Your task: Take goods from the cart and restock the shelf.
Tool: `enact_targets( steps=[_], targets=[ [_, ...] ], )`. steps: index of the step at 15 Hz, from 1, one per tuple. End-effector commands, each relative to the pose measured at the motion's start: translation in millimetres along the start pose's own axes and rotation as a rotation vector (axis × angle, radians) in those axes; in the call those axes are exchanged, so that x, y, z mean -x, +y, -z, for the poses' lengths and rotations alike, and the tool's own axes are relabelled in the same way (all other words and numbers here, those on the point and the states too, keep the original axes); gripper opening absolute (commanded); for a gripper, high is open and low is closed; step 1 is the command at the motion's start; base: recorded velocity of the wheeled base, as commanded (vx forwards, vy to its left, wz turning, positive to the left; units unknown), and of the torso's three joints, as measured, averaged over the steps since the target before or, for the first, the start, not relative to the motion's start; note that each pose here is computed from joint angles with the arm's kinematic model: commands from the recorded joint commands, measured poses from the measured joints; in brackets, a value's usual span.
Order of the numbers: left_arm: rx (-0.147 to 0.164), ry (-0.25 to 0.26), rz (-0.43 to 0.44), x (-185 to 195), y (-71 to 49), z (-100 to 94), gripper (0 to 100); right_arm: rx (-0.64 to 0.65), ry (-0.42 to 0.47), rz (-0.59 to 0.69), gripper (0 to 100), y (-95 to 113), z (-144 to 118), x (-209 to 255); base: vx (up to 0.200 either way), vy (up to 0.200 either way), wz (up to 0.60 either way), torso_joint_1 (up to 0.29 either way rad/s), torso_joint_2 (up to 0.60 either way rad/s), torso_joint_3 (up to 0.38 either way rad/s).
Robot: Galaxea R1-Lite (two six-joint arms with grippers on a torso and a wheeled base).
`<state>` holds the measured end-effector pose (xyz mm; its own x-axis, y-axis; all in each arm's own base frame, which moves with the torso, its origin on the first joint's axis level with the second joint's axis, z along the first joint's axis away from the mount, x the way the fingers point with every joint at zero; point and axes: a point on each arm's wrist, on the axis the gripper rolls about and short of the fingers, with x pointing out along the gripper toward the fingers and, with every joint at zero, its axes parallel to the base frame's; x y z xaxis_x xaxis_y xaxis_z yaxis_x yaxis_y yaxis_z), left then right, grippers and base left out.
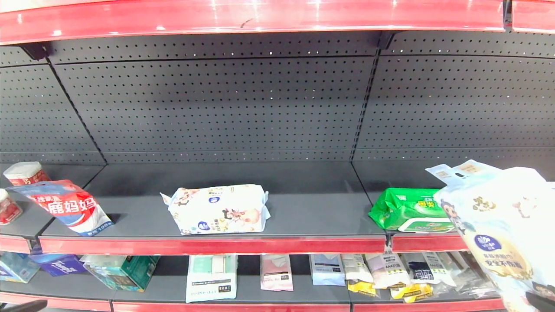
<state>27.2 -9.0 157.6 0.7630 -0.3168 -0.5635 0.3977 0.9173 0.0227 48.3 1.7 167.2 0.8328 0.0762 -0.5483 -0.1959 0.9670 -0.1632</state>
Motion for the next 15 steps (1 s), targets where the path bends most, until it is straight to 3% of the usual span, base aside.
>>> enact_targets(
  steps=[1,5,11,15],
  targets=[
    [-0.040,-0.104,0.023,30,-9.2,28.8,100,0.001,0.011,-0.003,0,0,-1,-2,0.000,0.000,0.00,0.000,0.00,0.000],
    [-0.056,-0.101,0.041,37,-10.8,40.1,100,-0.001,0.022,-0.003,0,0,3,-3,0.000,0.000,0.00,0.000,0.00,0.000],
    [-0.058,-0.117,0.036,39,-11.1,41.8,100,-0.001,0.026,-0.006,0,0,3,-4,0.000,0.000,0.60,0.007,0.00,0.002],
    [-0.064,-0.153,0.037,41,-12.2,47.6,100,0.015,0.014,-0.010,0,-1,-5,-4,0.000,0.000,0.00,0.000,0.00,0.000]
  ],
)
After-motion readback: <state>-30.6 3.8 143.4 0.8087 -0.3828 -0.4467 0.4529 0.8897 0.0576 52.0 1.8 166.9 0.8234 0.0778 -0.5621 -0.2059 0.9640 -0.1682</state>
